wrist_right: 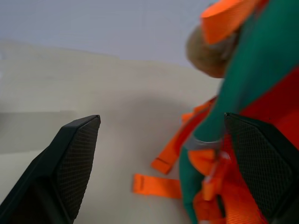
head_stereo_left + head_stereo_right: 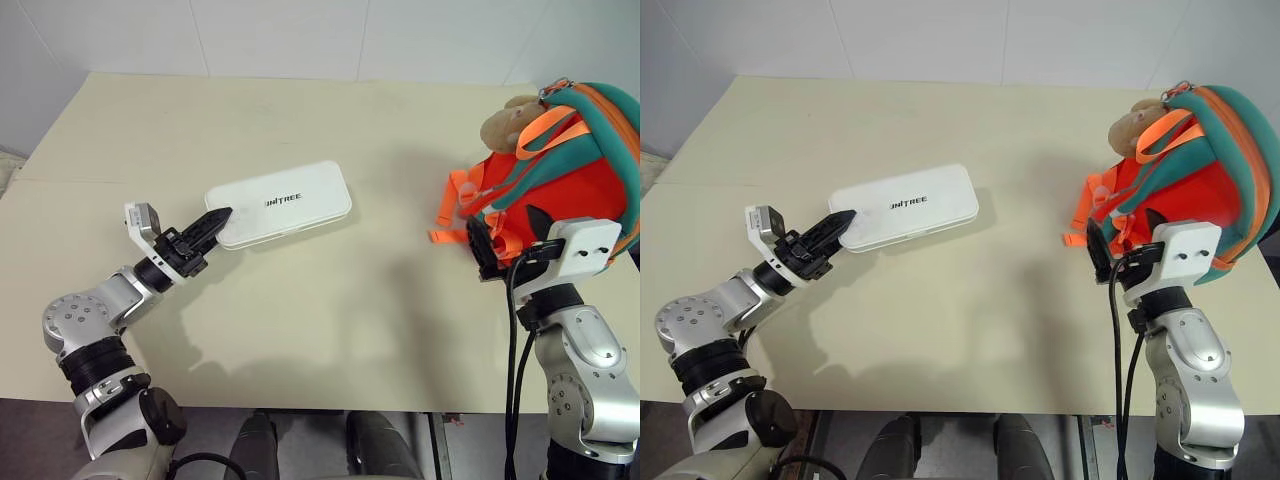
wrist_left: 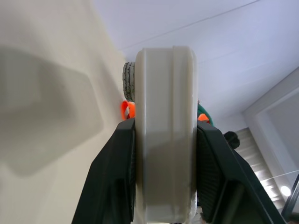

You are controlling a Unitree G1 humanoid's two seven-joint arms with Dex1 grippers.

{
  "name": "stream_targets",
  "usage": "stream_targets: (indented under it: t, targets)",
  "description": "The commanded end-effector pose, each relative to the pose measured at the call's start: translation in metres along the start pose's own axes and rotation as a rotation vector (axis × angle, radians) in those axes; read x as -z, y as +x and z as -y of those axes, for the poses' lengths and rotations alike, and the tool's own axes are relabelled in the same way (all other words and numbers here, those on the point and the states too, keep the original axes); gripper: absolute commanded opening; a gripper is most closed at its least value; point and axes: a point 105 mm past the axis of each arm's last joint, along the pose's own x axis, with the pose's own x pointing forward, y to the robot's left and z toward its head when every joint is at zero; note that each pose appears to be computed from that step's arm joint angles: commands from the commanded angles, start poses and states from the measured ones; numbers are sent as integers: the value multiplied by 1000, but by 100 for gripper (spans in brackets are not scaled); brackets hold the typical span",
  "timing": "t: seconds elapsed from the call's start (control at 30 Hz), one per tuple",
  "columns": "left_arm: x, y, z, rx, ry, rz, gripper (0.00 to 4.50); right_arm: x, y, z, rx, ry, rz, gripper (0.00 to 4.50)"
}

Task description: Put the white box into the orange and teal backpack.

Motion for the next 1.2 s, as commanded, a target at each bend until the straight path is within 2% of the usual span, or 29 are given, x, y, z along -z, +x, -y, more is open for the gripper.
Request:
stream_targets:
  t: [0.03, 0.33, 0.6, 0.8, 0.9, 1.2]
  targets:
    - [-4, 1, 15, 61, 30, 28, 132, -11, 1, 18, 108, -16, 58, 450]
    - [2, 7, 21, 78, 31, 19, 132, 4, 33, 31, 178, -6, 71, 450]
    - [4, 4, 24, 91, 28, 35, 132, 6, 70, 31, 212, 27, 121, 450]
    - [7, 4, 26, 98, 28, 45, 132, 14, 92, 32, 255, 46, 101, 450]
    - [8, 3, 26, 97, 31, 51, 132, 15, 97, 26, 223, 50, 103, 387]
    - [9, -2, 28, 95, 37, 82, 132, 9, 101, 25, 212, 72, 117, 73]
